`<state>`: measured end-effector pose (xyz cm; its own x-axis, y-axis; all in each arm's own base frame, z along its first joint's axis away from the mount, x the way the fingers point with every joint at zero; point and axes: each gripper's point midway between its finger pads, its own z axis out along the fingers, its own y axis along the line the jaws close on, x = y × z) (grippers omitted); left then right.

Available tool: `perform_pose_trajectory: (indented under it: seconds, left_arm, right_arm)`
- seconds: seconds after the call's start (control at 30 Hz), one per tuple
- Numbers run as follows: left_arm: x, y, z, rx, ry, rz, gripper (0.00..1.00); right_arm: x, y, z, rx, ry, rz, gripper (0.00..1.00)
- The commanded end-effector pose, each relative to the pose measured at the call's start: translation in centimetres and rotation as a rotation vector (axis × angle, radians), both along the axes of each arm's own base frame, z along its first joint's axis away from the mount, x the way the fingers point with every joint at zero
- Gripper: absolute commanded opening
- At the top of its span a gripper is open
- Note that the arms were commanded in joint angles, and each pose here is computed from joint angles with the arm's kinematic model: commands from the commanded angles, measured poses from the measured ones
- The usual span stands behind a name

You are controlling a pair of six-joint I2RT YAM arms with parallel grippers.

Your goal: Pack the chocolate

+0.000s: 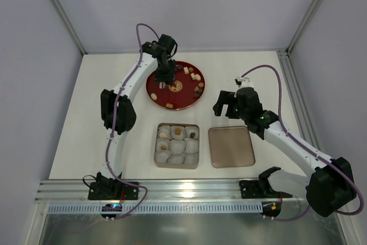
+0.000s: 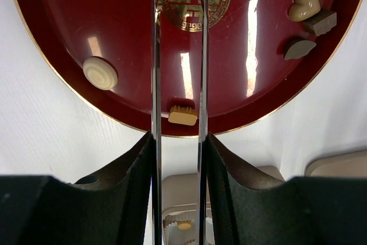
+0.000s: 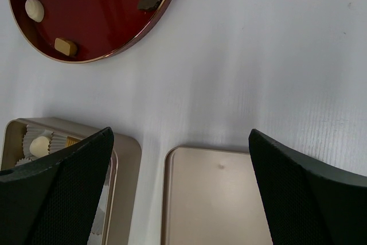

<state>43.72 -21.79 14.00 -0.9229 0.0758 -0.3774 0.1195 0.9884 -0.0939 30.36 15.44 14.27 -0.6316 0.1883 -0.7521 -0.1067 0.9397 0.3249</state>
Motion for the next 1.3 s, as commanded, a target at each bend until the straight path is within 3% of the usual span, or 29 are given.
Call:
perform_pose_trajectory:
  seconds: [0.0,0.67,1.27]
  left_arm:
    - [0.0,0.1,0.7,-0.004,0.001,-0.018,0.39]
    - [-1.3,0.4,1.9,-0.007,0.01,-0.039,0.34]
    - [-2.2,0.6,2.6,-0.006,0.02,-0.062,0.4]
  right_arm:
    - [0.4,0.1,1.7,0.009,-0.056,-0.001,1.0]
    - [0.4,0.2,1.3,0.019,-0.049,-0.002,1.0]
    - [0.4,0.3,0.9,0.019,-0.04,-0.005,1.0]
